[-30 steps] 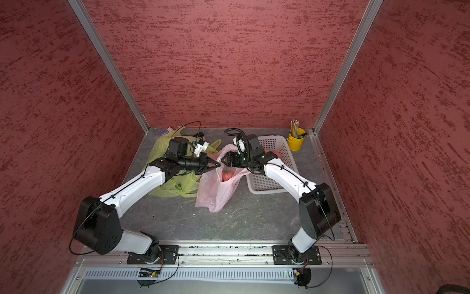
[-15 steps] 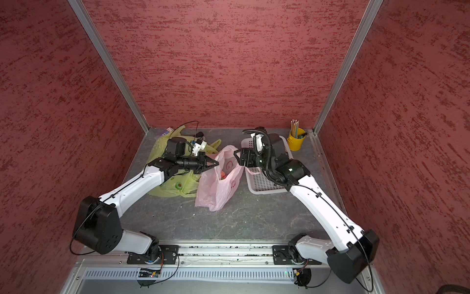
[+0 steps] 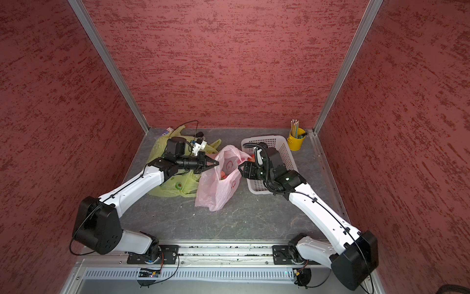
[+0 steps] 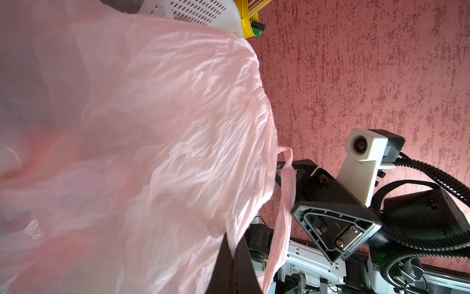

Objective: Place the peach into a plastic bag & tie a knot
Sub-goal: Adjust the plastic bag at the center of the board.

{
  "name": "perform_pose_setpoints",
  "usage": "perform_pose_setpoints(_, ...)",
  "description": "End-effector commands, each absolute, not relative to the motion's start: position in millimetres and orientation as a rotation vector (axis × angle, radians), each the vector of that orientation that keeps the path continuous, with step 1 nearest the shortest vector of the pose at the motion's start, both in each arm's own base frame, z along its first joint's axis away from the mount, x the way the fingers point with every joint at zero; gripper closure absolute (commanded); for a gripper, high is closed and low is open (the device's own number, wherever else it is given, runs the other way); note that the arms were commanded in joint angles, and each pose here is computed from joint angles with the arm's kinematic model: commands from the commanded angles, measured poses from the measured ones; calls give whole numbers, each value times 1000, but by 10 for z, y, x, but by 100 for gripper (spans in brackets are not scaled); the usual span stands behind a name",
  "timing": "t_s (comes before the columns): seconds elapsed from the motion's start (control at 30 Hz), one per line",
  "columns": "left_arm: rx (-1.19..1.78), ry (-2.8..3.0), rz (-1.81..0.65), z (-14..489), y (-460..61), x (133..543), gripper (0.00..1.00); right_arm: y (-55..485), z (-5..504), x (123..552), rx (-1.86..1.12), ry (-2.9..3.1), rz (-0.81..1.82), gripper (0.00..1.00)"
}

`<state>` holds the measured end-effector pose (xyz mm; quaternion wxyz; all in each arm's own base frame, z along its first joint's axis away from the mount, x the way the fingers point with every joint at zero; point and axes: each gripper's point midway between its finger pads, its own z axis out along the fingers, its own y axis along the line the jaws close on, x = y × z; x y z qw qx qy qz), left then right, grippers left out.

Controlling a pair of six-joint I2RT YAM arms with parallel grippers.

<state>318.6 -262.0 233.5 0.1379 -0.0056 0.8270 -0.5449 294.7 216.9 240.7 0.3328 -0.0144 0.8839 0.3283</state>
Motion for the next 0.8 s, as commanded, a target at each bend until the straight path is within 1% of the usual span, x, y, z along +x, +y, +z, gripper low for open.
perform_pose_setpoints(0.0, 25, 2357, -1590, 2430, -2640, 3147, 100, 2284, 2651, 3057, -23, 2195, 966, 25)
perform_pose_setpoints(0.3, 30, 2363, -1595, 2412, -2661, 3131, 100, 2340, 2733, 3182, -15, 2104, 1068, 31)
perform_pose_setpoints(0.5, 33, 2359, -1597, 2428, -2658, 3125, 100, 2345, 2675, 3227, 0, 2118, 1071, 39)
perform_pose_setpoints(0.53, 35, 2358, -1596, 2431, -2661, 3126, 100, 2339, 2656, 3233, 2, 2122, 1067, 42)
perform_pose_setpoints(0.77, 40, 2357, -1599, 2450, -2664, 3109, 100, 2338, 2667, 3275, -9, 2115, 1044, 70)
